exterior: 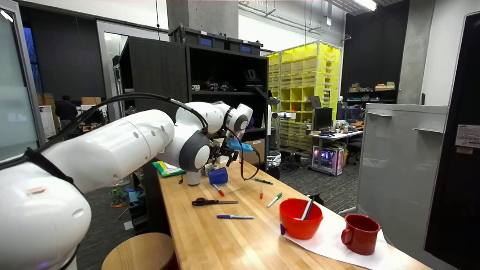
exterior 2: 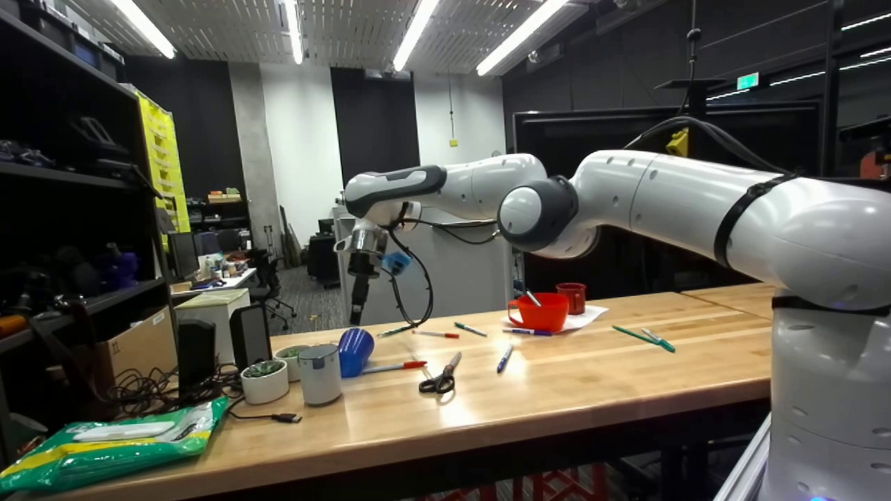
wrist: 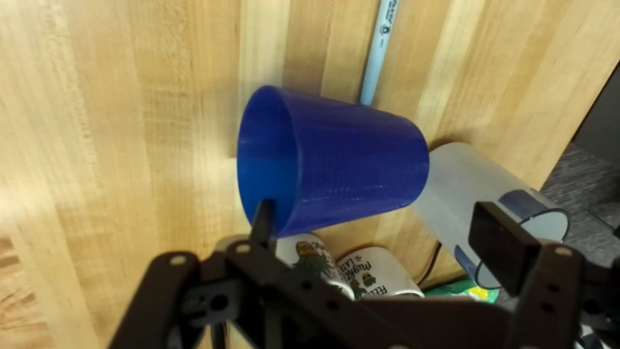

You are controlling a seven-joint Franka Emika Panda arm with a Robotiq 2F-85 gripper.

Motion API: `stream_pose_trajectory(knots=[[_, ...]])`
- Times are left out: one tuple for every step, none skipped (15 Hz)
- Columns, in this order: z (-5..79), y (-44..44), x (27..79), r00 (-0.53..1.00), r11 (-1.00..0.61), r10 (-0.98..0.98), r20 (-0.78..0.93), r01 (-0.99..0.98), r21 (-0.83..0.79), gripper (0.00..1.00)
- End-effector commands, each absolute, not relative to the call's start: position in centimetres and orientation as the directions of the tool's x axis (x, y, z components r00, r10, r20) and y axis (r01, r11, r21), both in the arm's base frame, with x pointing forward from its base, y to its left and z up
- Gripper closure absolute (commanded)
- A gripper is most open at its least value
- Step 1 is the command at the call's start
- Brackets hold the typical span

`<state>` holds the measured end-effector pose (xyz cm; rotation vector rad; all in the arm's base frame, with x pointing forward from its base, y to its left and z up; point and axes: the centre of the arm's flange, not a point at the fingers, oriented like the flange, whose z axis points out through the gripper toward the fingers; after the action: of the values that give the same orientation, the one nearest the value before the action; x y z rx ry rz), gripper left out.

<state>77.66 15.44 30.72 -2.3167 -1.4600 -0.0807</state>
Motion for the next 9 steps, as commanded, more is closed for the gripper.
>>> stream_pose_trajectory(knots=[[33.1,17.3,83.6,0.434,-0.394,0.886,0.159,0.889,-0.232,0.00],[33.4,17.7,83.4,0.423,-0.393,0.896,0.134,0.897,-0.200,0.00],[33.7,18.2,83.1,0.411,-0.394,0.906,0.097,0.905,-0.158,0.00],[34.2,18.9,82.7,0.396,-0.386,0.916,0.068,0.914,-0.120,0.00],[34.5,19.4,82.4,0.382,-0.378,0.923,0.039,0.922,-0.083,0.00],[34.9,20.1,82.1,0.364,-0.363,0.931,0.010,0.931,-0.044,0.00],[35.1,20.8,81.8,0.344,-0.345,0.939,-0.018,0.939,-0.011,0.00],[35.4,21.5,81.5,0.328,-0.328,0.944,-0.043,0.945,0.014,0.00],[35.5,22.2,81.1,0.304,-0.302,0.950,-0.066,0.953,0.035,0.00]])
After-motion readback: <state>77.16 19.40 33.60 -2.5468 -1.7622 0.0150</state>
